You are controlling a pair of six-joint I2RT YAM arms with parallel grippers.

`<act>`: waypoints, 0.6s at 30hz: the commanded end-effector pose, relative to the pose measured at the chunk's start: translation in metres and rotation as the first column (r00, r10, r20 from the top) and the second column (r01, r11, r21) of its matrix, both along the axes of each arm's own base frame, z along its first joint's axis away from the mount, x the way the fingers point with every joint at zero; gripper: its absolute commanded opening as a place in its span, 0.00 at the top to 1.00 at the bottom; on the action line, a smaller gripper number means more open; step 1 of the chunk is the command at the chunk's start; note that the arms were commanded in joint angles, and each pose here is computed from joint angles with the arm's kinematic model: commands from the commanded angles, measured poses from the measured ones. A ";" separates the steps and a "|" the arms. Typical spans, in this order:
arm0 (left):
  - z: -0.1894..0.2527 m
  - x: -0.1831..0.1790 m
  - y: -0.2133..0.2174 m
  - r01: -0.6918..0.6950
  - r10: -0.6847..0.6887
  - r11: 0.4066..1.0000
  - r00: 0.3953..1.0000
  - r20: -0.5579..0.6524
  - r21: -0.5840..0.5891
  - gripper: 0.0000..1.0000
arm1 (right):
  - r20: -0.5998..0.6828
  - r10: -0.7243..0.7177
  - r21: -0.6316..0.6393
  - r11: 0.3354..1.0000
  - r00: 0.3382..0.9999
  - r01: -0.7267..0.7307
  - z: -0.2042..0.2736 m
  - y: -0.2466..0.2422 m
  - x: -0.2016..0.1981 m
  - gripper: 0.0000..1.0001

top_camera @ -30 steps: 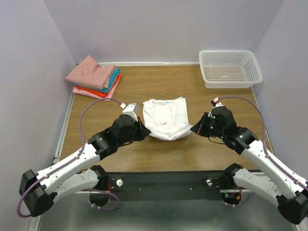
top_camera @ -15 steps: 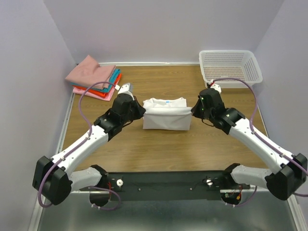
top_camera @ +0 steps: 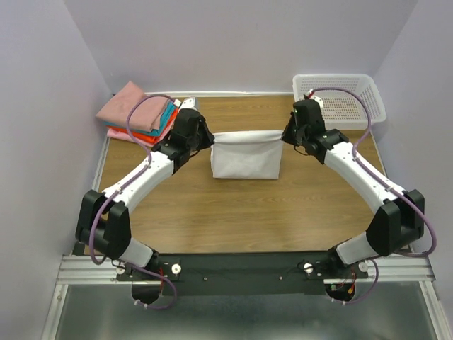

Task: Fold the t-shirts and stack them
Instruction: Fold the tshirt

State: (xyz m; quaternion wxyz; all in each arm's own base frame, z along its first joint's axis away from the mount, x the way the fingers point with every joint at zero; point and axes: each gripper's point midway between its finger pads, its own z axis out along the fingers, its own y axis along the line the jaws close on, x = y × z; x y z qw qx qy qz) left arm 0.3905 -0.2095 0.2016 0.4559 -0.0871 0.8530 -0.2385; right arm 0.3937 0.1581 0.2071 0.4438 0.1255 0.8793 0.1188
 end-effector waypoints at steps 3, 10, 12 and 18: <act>-0.014 0.043 -0.001 -0.003 0.004 0.998 1.000 -0.016 0.059 1.00 | -0.028 0.038 0.018 0.999 0.999 -0.038 -0.014 -0.006 0.035 1.00; -0.039 0.077 -0.001 -0.017 0.025 0.994 0.997 -0.067 0.105 1.00 | -0.099 0.099 0.026 0.995 0.990 -0.097 -0.052 0.000 0.076 0.99; -0.050 0.082 0.003 -0.033 0.043 0.992 0.996 -0.083 0.121 1.00 | -0.112 0.112 0.035 0.993 0.987 -0.109 -0.059 0.001 0.082 1.00; -0.069 0.106 0.016 -0.043 0.061 0.987 0.992 -0.110 0.157 1.00 | -0.168 0.136 0.059 0.990 0.976 -0.128 -0.091 0.006 0.103 1.00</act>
